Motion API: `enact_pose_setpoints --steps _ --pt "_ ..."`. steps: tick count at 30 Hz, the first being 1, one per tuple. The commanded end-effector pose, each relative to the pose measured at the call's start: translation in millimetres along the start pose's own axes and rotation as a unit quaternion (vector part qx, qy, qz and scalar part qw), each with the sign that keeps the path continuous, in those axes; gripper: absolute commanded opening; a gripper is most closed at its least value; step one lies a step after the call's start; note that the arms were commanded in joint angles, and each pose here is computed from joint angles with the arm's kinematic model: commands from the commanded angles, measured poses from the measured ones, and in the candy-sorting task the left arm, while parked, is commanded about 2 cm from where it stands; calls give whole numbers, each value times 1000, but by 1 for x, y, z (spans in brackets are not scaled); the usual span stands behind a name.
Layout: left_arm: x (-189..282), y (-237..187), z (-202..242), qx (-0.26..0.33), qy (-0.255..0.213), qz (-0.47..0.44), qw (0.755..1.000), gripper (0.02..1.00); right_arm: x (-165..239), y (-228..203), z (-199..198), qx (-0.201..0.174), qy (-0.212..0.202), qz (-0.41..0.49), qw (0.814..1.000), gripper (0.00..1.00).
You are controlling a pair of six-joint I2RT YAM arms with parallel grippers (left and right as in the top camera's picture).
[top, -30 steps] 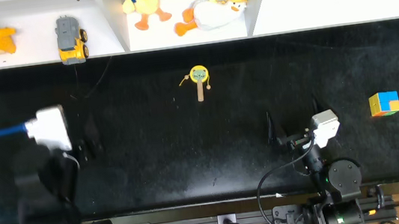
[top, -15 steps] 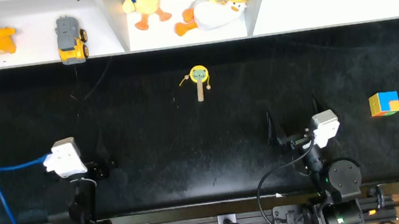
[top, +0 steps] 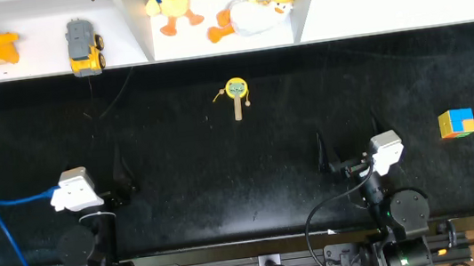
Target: Store Toys
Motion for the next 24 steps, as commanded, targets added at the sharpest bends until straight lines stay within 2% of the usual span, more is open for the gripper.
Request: enact_pose_setpoints --steps 1,14,24 --pt "-1 -1 3 7 10 -10 1000 998 0 -4 1 -2 1 1 1000 996" --pt "-3 3 13 19 38 -36 998 998 0 -4 1 -2 1 1 1000 996" --pt "-3 3 11 16 30 -34 999 998 0 -4 1 -2 1 1 1000 996"
Point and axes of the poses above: each gripper's point midway between its finger pads, its own x axis back along the fingers, its own z axis along the line the jaws close on, y = z × x, the point moved 2 cm from there along x, back along the fingers, and after that the axes turned 1 degree about x, right-handed, at the moved point
